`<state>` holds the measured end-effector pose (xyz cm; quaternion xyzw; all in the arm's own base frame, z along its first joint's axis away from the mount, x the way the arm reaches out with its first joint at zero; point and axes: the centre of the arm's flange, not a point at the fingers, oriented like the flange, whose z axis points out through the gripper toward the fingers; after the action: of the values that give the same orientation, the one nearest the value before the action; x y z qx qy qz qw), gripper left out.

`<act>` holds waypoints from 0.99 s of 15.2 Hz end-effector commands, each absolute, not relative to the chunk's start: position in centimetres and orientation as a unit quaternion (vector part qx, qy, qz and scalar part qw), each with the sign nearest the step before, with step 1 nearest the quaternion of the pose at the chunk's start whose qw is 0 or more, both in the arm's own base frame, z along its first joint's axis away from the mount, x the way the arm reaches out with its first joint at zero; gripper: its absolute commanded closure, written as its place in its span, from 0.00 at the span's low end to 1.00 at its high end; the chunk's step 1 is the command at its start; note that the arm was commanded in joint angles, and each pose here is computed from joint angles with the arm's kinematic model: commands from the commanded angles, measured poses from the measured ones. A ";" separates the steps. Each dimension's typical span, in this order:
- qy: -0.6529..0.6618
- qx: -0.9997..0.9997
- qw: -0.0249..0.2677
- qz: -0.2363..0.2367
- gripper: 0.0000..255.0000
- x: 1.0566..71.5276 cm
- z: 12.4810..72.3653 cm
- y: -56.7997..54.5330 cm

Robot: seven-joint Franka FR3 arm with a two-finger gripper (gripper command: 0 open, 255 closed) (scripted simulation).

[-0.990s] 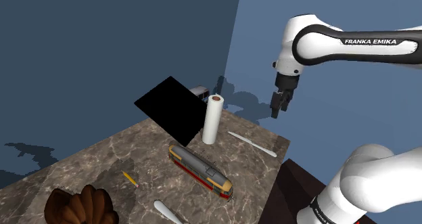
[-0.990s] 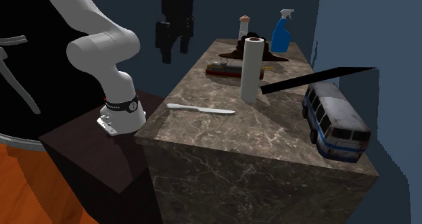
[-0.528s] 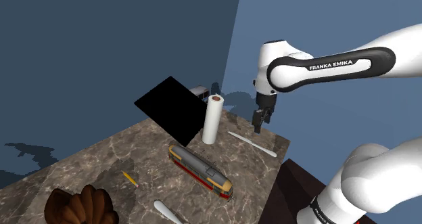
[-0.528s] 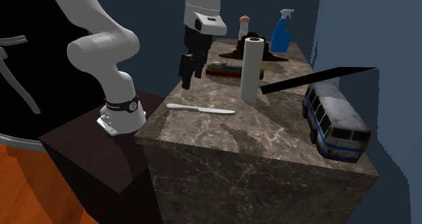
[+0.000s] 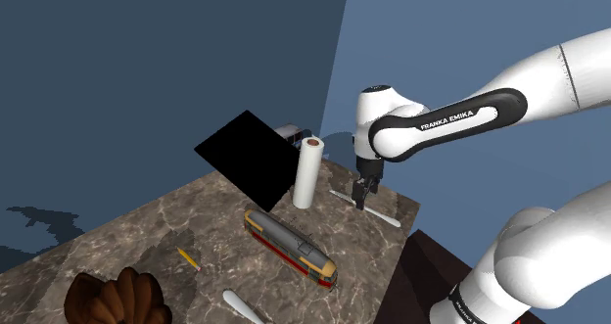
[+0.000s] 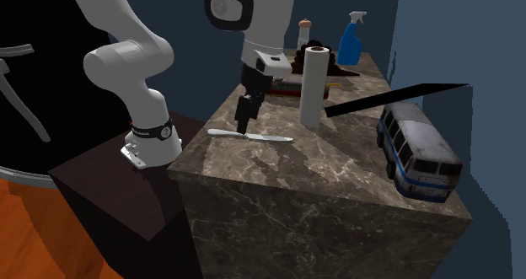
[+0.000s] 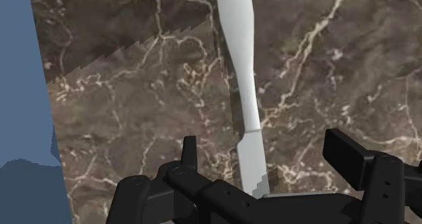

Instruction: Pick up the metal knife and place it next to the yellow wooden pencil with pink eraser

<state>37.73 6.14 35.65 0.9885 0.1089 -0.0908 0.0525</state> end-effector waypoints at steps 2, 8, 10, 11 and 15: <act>0.109 0.989 0.053 -0.091 0.00 37.5 34.1 5.9; 0.109 0.989 0.053 -0.091 0.00 37.4 33.2 5.8; 0.109 0.989 0.053 -0.091 0.00 37.4 33.2 5.8; 0.109 0.989 0.053 -0.091 0.00 37.4 33.3 5.8; 0.109 0.989 0.053 -0.091 1.00 37.4 33.3 5.9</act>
<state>37.63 6.16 33.85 0.9890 0.1111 -0.0831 0.0509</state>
